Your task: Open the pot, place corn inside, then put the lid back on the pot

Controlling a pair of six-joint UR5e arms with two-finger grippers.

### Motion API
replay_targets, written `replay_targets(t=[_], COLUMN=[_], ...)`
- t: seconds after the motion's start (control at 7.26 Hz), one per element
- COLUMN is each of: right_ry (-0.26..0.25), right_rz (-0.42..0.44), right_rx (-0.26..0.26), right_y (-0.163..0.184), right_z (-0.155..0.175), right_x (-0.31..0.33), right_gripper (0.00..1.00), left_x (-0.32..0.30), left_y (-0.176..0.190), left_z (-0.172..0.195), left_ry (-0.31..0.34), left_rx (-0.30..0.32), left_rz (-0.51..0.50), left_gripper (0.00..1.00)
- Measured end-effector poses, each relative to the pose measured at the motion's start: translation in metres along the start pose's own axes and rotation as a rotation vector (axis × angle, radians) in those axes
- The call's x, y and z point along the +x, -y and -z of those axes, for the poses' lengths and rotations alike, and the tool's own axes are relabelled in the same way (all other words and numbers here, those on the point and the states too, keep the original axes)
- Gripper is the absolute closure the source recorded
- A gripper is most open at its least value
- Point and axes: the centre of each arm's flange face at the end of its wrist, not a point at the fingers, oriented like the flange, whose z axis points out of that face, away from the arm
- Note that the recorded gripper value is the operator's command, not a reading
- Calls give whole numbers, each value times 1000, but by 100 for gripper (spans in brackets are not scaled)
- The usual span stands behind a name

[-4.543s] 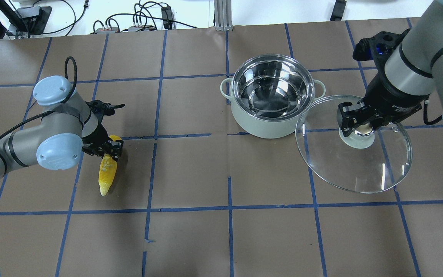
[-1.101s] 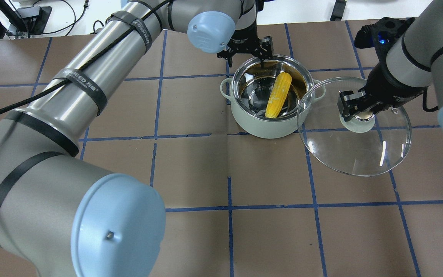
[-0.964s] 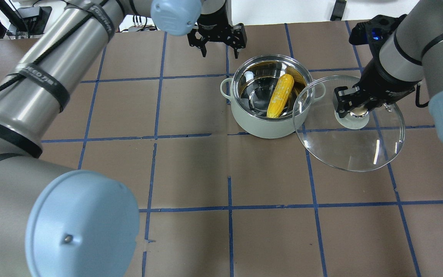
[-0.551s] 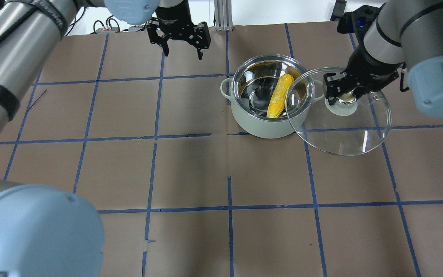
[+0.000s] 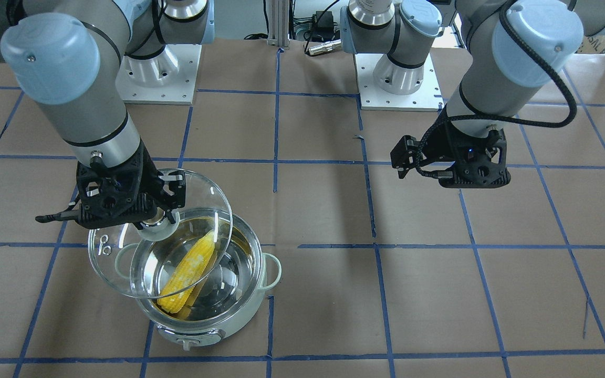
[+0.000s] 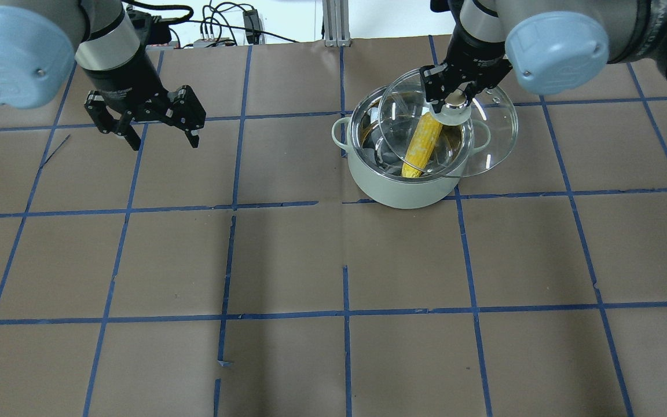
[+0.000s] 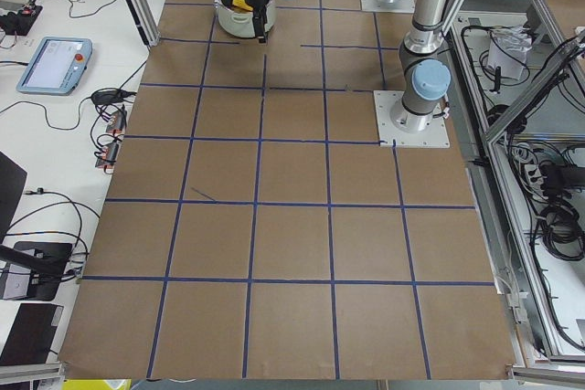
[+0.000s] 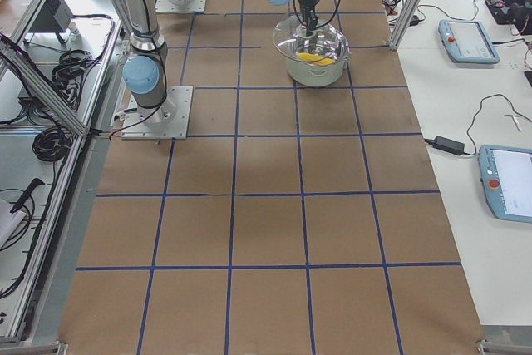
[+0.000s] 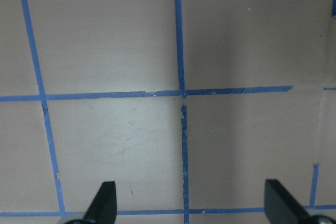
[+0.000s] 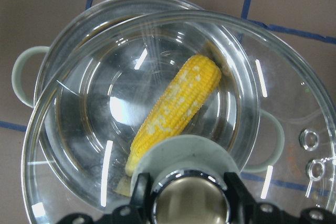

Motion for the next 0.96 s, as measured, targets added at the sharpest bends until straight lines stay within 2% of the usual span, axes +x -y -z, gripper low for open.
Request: replay_targets(t=[0.41,0.96], right_ry=[2,11], right_rz=[37,47], right_rx=[-10,-43], right_y=[35,39], right_z=[-32,-58], right_x=[-20,-26], right_gripper=[68,68], left_x=[-3,1], left_y=[-1,-6], left_z=[21,26], left_ry=[-7,-14], left_rx=[21,-18], left_rz=[7,0], left_gripper=[0,0])
